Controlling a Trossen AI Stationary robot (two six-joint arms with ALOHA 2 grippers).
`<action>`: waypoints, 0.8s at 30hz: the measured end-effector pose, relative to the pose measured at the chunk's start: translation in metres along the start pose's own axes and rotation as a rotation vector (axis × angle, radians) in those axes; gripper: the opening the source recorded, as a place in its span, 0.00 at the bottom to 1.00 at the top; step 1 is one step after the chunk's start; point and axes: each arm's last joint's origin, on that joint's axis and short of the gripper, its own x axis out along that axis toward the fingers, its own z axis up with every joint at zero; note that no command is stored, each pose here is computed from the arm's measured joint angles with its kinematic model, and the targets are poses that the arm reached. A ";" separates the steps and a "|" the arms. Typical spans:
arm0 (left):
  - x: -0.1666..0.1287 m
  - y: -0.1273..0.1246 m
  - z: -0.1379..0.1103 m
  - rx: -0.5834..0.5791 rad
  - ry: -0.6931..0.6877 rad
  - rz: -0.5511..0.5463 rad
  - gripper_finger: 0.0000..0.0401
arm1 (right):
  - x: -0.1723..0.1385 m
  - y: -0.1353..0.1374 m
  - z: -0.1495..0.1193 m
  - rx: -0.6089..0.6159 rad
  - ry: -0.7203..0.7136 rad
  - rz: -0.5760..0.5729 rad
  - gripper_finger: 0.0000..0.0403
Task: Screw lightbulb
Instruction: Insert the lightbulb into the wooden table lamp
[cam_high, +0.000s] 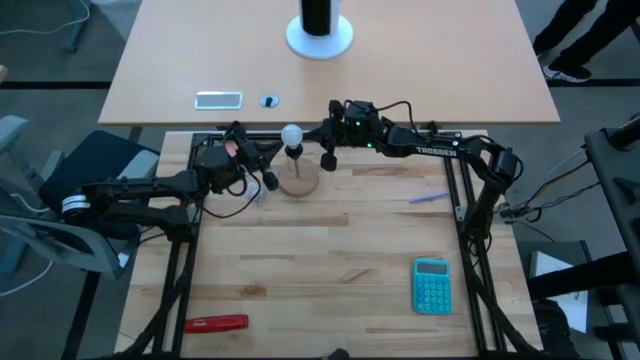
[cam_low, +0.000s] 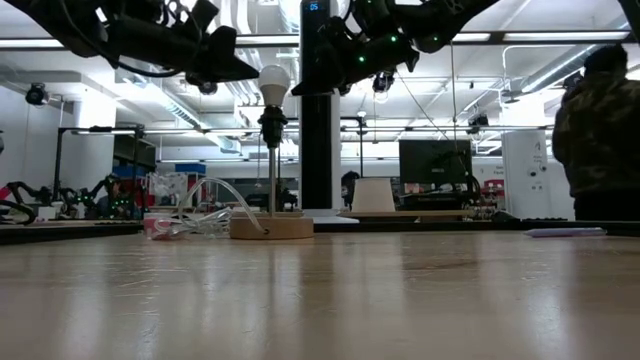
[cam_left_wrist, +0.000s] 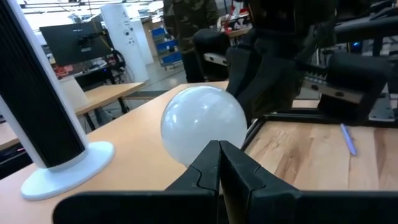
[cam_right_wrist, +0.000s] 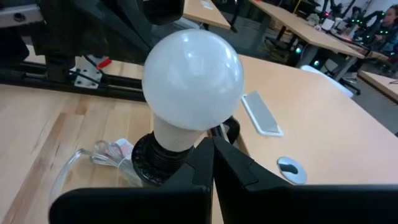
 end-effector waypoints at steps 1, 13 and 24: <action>0.000 0.000 0.000 0.002 0.004 -0.001 0.00 | 0.000 0.000 0.000 0.000 -0.001 0.000 0.01; 0.001 0.000 -0.002 0.003 0.012 0.000 0.00 | -0.001 -0.001 0.004 -0.026 -0.038 -0.014 0.01; 0.001 0.002 -0.002 -0.012 0.027 0.069 0.00 | 0.000 0.004 0.006 -0.026 -0.061 0.054 0.01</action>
